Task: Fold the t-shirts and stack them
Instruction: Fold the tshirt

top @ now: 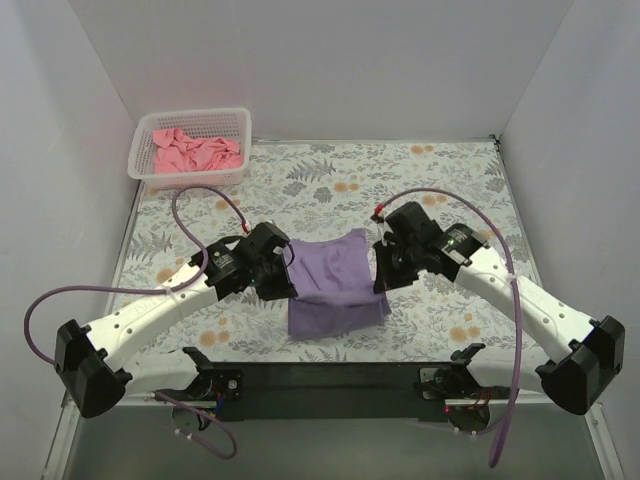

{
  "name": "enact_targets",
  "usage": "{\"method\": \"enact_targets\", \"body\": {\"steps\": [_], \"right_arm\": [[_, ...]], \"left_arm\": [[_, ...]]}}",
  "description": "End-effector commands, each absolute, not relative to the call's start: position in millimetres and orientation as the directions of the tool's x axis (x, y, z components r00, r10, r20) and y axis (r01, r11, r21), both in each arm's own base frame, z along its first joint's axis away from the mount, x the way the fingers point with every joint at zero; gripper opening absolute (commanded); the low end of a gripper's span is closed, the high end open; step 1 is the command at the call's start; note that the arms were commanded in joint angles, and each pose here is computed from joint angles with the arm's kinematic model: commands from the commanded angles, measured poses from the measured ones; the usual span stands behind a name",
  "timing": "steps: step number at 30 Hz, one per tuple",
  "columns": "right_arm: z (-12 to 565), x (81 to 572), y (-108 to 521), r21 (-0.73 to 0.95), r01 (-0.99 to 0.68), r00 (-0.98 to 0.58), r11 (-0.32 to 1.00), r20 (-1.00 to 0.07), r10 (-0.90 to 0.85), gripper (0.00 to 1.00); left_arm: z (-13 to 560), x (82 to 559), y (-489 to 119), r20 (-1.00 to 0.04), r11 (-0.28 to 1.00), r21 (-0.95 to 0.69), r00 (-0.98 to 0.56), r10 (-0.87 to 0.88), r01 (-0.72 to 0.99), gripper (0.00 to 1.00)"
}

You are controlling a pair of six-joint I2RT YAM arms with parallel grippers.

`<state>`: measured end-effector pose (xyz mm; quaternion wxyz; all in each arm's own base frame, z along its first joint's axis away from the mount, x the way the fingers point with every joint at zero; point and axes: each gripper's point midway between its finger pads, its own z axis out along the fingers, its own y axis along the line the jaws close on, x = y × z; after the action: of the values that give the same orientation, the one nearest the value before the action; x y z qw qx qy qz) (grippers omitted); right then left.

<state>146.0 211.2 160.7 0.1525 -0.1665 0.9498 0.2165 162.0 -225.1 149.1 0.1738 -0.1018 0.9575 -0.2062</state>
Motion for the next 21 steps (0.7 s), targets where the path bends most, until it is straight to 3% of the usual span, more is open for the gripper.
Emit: {"method": "enact_targets", "body": {"steps": [1, 8, 21], "right_arm": [[190.7, 182.6, 208.5, 0.336, -0.47, -0.837, 0.816, -0.463, -0.291, 0.01], [194.4, 233.0, 210.6, 0.353, -0.477, -0.835, 0.805, -0.467, -0.291, 0.01], [134.6, 324.5, 229.1, 0.396, -0.46, -0.864, 0.795, -0.403, -0.3, 0.01]], "left_arm": [[175.2, 197.4, -221.0, -0.403, 0.901, -0.432, -0.885, -0.235, -0.043, 0.0], [173.6, 249.3, -204.7, -0.402, 0.872, -0.477, -0.856, -0.326, -0.109, 0.0], [115.4, 302.5, -187.7, -0.36, 0.855, -0.455, -0.827, -0.432, -0.249, 0.0]]}}
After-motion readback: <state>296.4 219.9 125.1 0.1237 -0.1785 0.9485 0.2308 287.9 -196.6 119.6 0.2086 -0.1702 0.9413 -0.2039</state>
